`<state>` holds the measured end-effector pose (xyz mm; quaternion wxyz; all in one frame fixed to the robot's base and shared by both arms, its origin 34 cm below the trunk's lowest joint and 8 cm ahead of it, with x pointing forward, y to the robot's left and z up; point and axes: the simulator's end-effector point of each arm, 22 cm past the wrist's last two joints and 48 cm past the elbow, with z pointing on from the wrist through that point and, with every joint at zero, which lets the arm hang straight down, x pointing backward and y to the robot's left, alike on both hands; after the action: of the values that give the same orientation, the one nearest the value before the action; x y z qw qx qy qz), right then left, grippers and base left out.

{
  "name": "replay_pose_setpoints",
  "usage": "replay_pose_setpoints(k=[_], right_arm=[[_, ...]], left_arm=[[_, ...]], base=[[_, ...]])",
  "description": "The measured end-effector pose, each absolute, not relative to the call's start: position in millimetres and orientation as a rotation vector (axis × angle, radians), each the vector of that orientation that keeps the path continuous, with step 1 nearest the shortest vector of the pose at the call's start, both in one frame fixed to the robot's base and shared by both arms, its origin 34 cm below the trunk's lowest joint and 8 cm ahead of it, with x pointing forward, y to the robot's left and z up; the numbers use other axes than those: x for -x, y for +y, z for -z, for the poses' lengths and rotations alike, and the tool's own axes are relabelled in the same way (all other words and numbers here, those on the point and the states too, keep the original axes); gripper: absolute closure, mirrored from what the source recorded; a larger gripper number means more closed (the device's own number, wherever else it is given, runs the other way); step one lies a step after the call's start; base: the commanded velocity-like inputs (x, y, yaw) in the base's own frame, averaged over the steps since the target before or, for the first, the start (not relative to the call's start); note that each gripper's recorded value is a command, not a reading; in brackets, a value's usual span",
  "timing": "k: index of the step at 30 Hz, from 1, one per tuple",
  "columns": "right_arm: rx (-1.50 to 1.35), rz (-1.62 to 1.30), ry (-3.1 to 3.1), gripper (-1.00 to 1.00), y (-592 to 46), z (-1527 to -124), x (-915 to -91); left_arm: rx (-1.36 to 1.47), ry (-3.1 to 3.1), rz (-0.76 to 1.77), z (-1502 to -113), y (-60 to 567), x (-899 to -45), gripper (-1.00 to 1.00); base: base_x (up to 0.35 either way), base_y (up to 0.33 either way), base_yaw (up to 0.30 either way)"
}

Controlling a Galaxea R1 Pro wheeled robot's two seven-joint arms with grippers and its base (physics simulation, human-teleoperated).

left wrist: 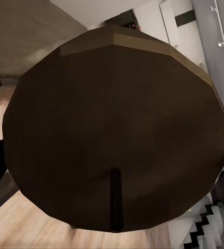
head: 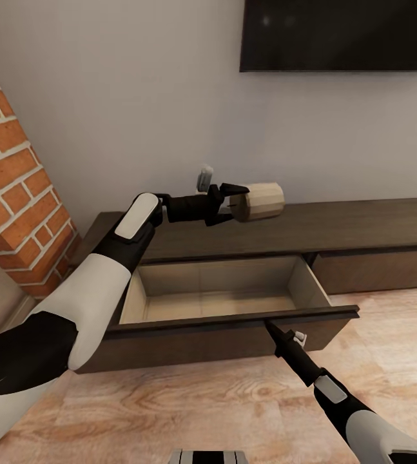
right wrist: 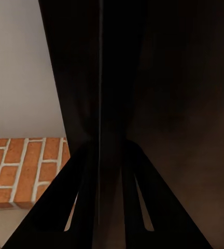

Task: Place each of the two pumpkins and all three candles from the living room inside a cabinet in the living room (use any cabinet), then make sure every cabinet is closed, and position the cauldron so it is next to a table in the living room.

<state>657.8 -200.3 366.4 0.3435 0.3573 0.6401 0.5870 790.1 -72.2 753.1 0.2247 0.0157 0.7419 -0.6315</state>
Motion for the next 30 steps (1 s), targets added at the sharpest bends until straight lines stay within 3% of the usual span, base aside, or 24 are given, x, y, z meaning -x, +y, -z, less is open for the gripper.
replay_pose_setpoints(k=[30], right_arm=[[-0.924, -1.525, 1.666, 1.00, -200.7, -366.6, -657.3]], left_arm=[[-0.044, 2.049, 1.742, -752.9, -72.4, -789.8, 1.00]], base=[[-0.019, 0.000, 0.000]])
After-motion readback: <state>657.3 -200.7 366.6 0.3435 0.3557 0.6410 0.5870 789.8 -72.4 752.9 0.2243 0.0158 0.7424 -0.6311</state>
